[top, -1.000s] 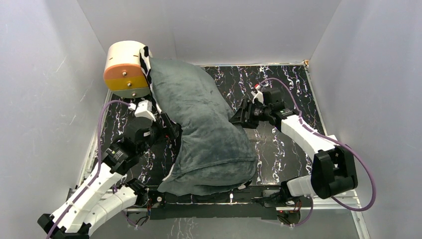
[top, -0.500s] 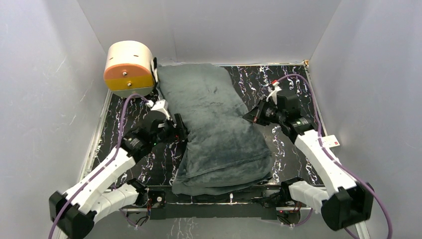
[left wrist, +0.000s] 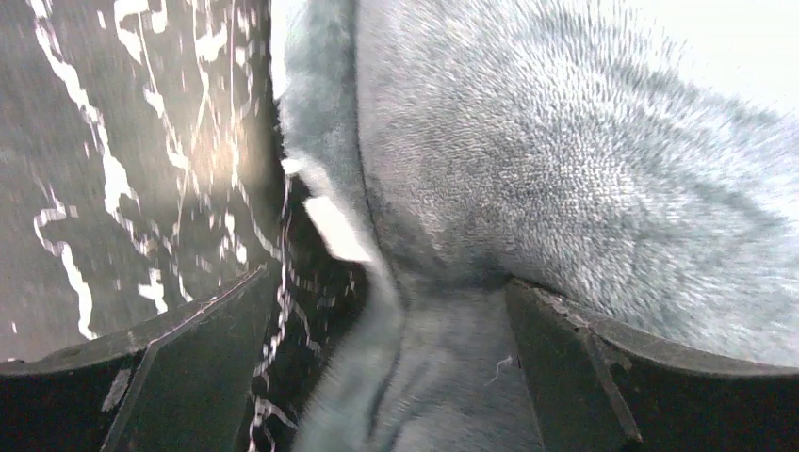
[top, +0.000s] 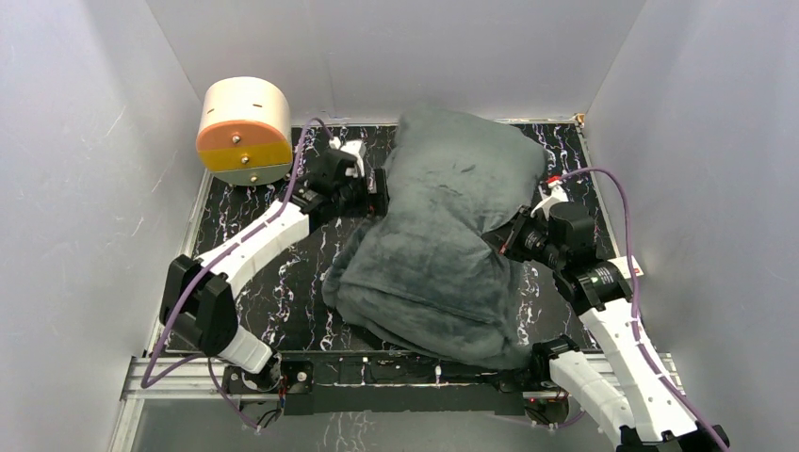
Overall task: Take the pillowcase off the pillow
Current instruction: Turn over the pillow at the center of the board, then remove the pillow from the pillowcase.
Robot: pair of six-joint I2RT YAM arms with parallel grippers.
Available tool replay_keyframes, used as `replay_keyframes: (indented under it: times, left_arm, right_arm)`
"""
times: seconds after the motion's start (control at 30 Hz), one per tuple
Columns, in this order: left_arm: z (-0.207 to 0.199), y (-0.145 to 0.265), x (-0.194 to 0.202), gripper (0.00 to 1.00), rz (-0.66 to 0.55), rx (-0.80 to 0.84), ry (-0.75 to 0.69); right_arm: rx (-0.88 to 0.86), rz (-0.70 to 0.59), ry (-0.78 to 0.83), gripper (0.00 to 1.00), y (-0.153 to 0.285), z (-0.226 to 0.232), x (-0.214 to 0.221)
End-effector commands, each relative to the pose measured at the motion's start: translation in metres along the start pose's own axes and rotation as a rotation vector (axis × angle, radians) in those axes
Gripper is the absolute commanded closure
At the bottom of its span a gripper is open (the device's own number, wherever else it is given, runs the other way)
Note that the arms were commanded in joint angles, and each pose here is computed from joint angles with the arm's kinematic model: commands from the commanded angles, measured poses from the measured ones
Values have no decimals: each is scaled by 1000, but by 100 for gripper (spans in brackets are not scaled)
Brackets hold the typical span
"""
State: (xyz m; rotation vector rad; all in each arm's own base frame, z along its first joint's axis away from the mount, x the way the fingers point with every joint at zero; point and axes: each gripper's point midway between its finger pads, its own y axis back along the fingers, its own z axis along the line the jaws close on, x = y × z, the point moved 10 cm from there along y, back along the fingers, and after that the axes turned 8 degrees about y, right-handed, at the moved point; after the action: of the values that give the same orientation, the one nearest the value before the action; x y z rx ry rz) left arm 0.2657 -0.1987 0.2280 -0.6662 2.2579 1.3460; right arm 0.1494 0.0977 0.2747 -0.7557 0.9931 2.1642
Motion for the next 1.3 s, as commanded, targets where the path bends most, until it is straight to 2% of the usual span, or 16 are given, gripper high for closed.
replay_keyframes:
  times: [0.0, 0.07, 0.1, 0.13, 0.17, 0.2, 0.27, 0.4, 0.57, 0.7, 0.8, 0.9, 1.07, 1.2, 1.27]
  left_arm:
    - [-19, 19, -61, 4, -172, 154, 16]
    - [3, 26, -64, 2, -184, 58, 55]
    - [17, 36, -64, 2, -202, 4, 80]
    - [30, 44, -62, 2, -213, -32, 105]
    - [42, 52, -59, 2, -220, -58, 130]
    - [52, 61, -55, 2, -226, -81, 150]
    - [66, 76, -40, 2, -216, -116, 166]
    - [75, 100, -8, 2, -179, -113, 188]
    - [74, 122, 30, 2, -154, -15, 284]
    - [77, 130, 42, 2, -184, -3, 326]
    - [77, 135, 42, 2, -200, -10, 337]
    - [76, 141, 38, 2, -230, -30, 343]
    - [77, 151, 38, 2, -285, -47, 338]
    - [78, 156, 42, 2, -293, -32, 317]
    - [77, 158, 43, 2, -286, -25, 309]
  right_arm:
    - [-207, 58, 11, 90, 0, 22, -4]
    - [-191, 89, 43, 70, 0, 22, -7]
    - [-176, 96, 81, 52, 2, 22, -9]
    - [-162, 91, 112, 47, 4, 22, -13]
    - [-144, 77, 136, 36, 7, 23, -17]
    - [-136, 59, 158, 30, 11, 25, -22]
    - [-145, 16, 201, 25, 19, 31, -32]
    - [-278, -16, 290, 24, 29, 48, -45]
    - [-532, 83, 324, 33, 22, 70, -51]
    - [-562, 186, 419, 31, 4, 101, -30]
    - [-525, 280, 560, 26, -8, 134, -5]
    - [-445, 306, 701, 25, -18, 152, 20]
    - [-210, 331, 844, 26, -41, 149, 48]
    - [107, 247, 864, 30, -64, 128, 52]
    - [175, 160, 857, 37, -73, 126, 49]
